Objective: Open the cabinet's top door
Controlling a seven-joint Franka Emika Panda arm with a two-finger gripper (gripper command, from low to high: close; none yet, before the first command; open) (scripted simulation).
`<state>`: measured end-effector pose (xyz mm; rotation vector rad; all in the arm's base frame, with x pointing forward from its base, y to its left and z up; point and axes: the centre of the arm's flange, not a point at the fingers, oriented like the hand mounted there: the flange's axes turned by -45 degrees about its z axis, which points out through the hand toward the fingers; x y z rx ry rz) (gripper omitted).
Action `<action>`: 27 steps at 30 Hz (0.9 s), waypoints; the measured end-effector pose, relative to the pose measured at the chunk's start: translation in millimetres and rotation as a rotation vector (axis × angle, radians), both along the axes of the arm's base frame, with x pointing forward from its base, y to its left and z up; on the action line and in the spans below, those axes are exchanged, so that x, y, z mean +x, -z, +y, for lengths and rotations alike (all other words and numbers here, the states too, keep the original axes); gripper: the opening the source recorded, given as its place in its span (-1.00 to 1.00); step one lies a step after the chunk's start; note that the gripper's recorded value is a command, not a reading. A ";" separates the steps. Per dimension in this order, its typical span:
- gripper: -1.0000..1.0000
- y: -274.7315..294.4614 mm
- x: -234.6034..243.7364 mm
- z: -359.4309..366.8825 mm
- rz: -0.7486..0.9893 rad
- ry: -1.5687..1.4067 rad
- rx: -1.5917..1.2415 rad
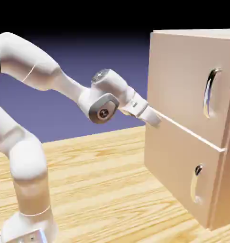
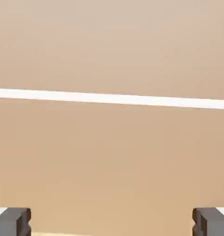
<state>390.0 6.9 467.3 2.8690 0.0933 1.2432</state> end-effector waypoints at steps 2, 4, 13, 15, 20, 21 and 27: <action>0.00 -14.7 0.6 3.2 -0.034 -0.011 -0.005; 0.00 -29.0 0.6 5.9 -0.068 -0.021 -0.010; 0.00 -86.0 -6.3 9.4 -0.221 -0.054 -0.023; 0.00 -96.7 -8.7 8.2 -0.255 -0.058 -0.024; 0.00 -119.8 -15.3 1.7 -0.336 -0.066 -0.024; 0.00 -123.7 -16.6 -0.1 -0.352 -0.067 -0.024; 0.00 -142.6 -23.5 -15.2 -0.443 -0.068 -0.018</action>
